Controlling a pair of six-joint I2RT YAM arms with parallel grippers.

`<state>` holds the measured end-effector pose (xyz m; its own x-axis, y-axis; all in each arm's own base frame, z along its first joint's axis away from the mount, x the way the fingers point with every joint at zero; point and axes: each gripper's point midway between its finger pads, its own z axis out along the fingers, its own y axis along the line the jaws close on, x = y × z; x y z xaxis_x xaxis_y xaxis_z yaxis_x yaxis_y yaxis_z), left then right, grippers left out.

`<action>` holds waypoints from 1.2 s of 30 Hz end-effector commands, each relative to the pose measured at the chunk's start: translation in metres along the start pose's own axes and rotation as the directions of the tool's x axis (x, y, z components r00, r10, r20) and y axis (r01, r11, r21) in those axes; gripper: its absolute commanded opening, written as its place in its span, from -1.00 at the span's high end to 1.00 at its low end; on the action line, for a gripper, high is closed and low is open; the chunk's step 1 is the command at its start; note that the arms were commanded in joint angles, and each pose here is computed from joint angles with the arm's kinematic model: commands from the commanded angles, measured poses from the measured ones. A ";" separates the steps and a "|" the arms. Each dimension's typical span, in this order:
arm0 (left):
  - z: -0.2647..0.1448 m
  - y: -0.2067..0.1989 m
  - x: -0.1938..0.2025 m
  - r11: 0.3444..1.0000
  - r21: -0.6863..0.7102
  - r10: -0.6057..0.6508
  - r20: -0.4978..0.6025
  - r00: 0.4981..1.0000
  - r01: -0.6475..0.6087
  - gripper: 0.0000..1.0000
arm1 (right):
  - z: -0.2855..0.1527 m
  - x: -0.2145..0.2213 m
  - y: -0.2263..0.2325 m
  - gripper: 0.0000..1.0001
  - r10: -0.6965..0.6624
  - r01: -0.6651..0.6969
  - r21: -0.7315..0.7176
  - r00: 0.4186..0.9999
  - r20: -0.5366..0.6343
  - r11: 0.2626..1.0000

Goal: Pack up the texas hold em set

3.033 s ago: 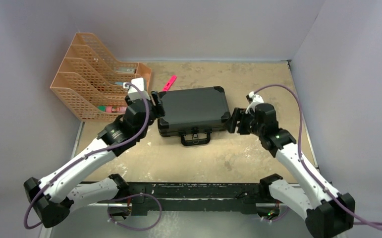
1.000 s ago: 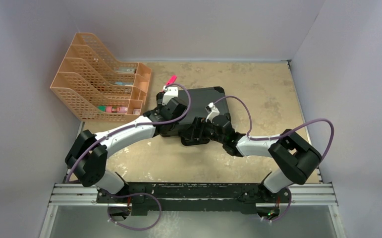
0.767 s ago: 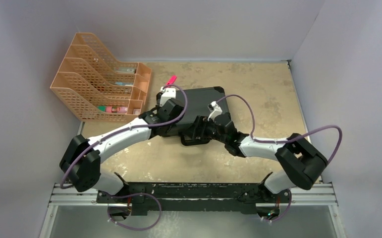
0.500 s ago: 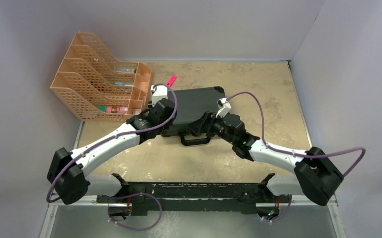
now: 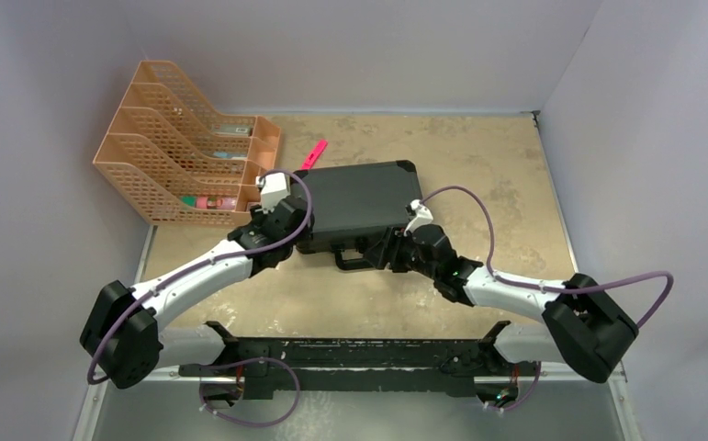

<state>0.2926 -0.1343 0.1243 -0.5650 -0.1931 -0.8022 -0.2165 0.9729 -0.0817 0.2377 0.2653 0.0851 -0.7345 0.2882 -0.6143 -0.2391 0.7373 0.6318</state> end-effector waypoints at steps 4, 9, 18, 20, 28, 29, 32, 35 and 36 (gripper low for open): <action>0.004 -0.004 -0.013 0.992 0.048 -0.122 0.045 0.992 0.119 -0.15 | 0.018 -0.003 -0.009 -0.06 -0.003 0.002 0.071 1.000 0.007 0.997; 0.008 -0.005 -0.004 0.997 0.049 -0.063 0.013 0.998 0.062 0.10 | 0.030 -0.006 -0.007 0.09 0.006 -0.007 0.082 1.000 0.010 0.997; 0.015 -0.005 0.017 0.999 0.040 0.003 -0.067 0.998 -0.001 0.48 | 0.039 -0.013 -0.008 0.35 0.006 -0.011 0.128 0.999 0.037 0.992; 0.015 -0.004 0.018 0.999 0.037 0.007 -0.072 0.997 -0.004 0.52 | 0.041 -0.013 -0.012 0.41 0.001 -0.008 0.148 0.999 0.043 0.989; 0.016 -0.002 0.024 0.999 0.029 0.017 -0.087 0.996 -0.015 0.65 | 0.059 -0.002 -0.016 0.54 -0.040 0.037 0.168 0.999 0.014 0.985; 0.016 -0.002 0.024 0.999 0.030 0.019 -0.089 0.996 -0.016 0.67 | 0.060 0.000 -0.017 0.55 -0.041 0.038 0.174 0.999 0.012 0.984; 0.017 -0.002 0.026 0.999 0.030 0.022 -0.095 0.995 -0.019 0.70 | 0.065 0.005 -0.023 0.59 -0.038 0.035 0.201 0.999 0.012 0.979; 0.017 -0.004 0.027 0.999 0.039 0.021 -0.100 0.995 -0.017 0.73 | 0.068 0.009 -0.034 0.69 -0.025 0.019 0.248 0.999 0.021 0.968; 0.017 -0.004 0.027 0.999 0.040 0.020 -0.100 0.995 -0.016 0.73 | 0.069 0.011 -0.038 0.72 -0.024 0.016 0.263 0.999 0.024 0.965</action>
<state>0.3070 -0.1500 0.1171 -0.5554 -0.2542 -0.7918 -0.1887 0.9658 -0.1777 0.2691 0.2868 0.0324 -0.7471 0.2503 -0.6158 -0.1376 0.8481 0.5117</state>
